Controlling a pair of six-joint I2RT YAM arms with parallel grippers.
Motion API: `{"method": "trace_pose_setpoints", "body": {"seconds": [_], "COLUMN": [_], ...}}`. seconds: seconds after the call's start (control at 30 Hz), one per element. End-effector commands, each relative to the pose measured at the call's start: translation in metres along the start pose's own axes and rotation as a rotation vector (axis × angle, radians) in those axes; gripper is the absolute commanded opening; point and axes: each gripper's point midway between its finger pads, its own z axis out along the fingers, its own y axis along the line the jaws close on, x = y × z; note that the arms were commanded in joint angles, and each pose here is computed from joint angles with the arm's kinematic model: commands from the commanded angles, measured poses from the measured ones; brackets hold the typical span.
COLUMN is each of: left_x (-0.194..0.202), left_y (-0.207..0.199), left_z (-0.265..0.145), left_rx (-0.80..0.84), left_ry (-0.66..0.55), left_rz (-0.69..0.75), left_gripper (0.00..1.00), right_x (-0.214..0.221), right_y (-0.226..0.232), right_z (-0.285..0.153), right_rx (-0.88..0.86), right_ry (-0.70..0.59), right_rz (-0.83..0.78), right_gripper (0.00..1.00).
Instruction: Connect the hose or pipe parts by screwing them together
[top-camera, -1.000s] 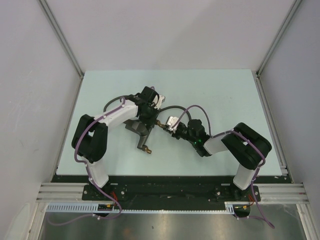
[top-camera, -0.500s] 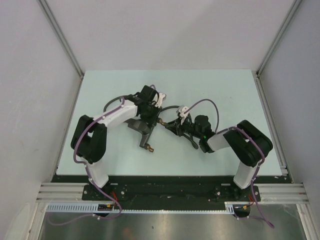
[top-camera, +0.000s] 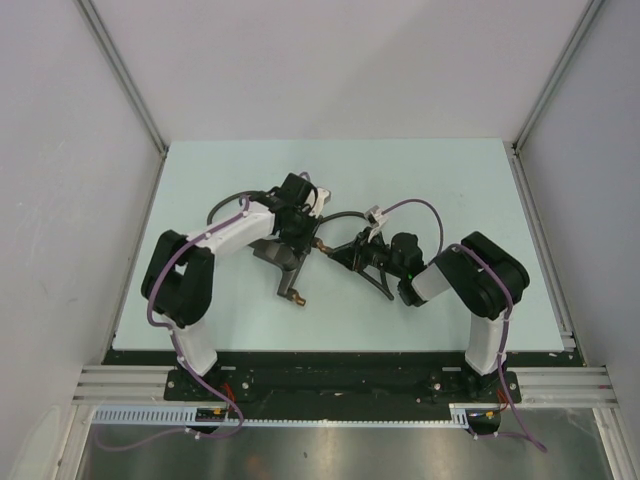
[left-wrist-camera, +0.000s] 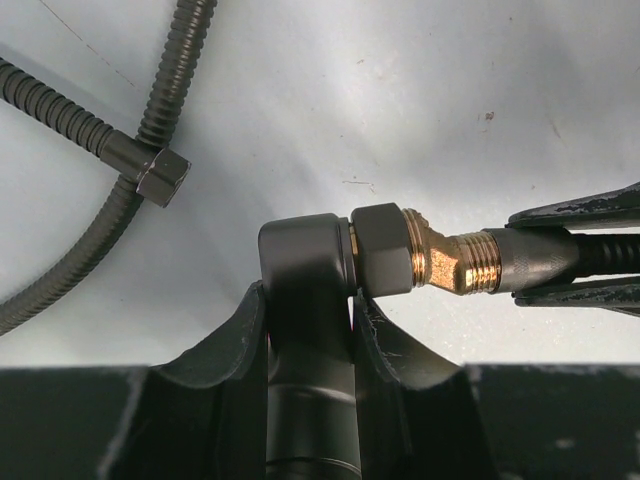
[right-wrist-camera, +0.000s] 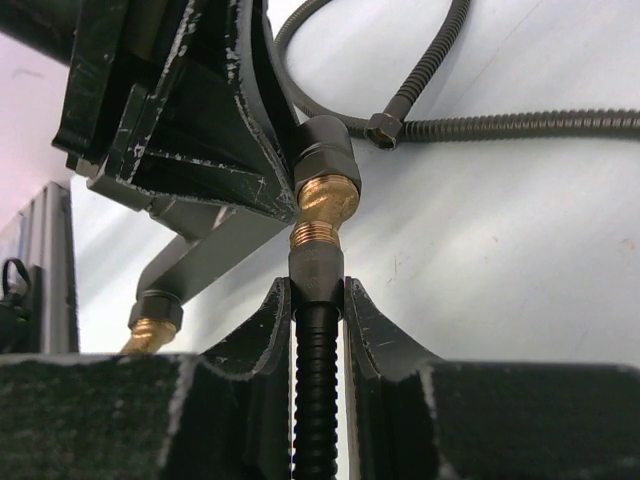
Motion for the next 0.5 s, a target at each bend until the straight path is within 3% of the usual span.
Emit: {"method": "trace_pose_setpoints", "body": {"seconds": [0.0,0.47], "left_x": [-0.039,-0.047], "left_y": [-0.063,-0.077], "left_z": [-0.046,-0.059], "left_rx": [0.240,0.315], "left_ry": [-0.175,-0.246], "left_rz": [0.031,0.023], "left_gripper": [0.00,0.00], "right_x": [-0.087,-0.115], "right_y": [0.035,0.031], "right_z": [0.011,0.009], "right_rx": [-0.107,-0.043], "right_ry": [-0.332,-0.473], "right_rz": [0.037,0.362], "right_gripper": [0.00,0.00]}}
